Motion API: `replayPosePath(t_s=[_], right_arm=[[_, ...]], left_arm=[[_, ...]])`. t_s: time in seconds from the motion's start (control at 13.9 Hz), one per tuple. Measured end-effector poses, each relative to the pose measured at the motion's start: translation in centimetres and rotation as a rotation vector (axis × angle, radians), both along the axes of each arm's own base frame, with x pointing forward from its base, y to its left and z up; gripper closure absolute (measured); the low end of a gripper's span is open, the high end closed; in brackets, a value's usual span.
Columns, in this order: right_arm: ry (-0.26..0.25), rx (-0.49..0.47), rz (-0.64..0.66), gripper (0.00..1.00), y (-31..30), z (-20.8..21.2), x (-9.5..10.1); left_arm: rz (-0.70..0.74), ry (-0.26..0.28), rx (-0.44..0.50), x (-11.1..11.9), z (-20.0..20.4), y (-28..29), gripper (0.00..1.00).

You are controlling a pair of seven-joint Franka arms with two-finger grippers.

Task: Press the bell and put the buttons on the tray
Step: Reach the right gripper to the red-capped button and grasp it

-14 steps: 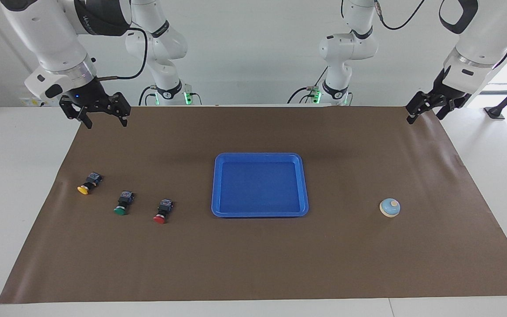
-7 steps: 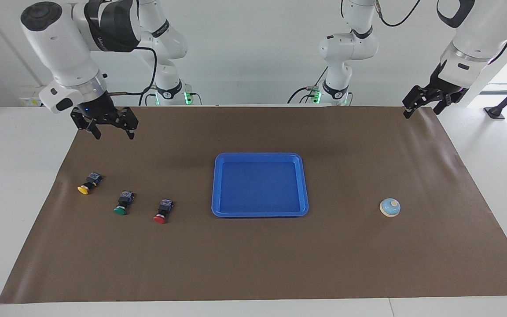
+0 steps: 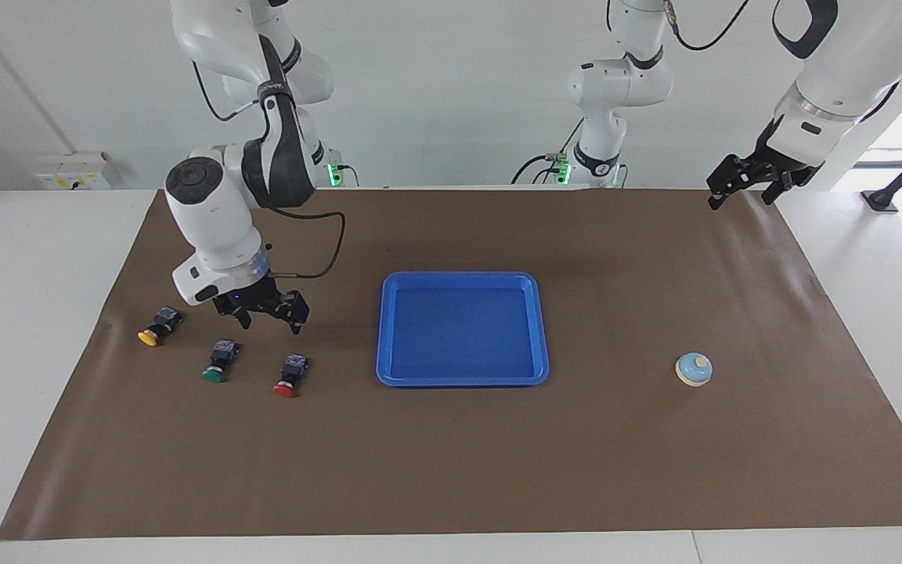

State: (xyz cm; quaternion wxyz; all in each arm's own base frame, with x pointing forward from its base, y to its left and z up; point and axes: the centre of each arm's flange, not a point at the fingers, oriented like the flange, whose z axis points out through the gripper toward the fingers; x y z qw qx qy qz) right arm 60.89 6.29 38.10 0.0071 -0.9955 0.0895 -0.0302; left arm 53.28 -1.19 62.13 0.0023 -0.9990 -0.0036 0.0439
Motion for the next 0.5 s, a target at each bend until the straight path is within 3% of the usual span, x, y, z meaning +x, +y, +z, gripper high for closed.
replayPosePath(t_s=[0.5], right_arm=[[-0.035, -0.001, -0.009, 0.0, 0.1, -7.8, 1.9]], left_arm=[[-0.015, 0.001, -0.001, 0.0, 0.0, -0.1, 0.0]])
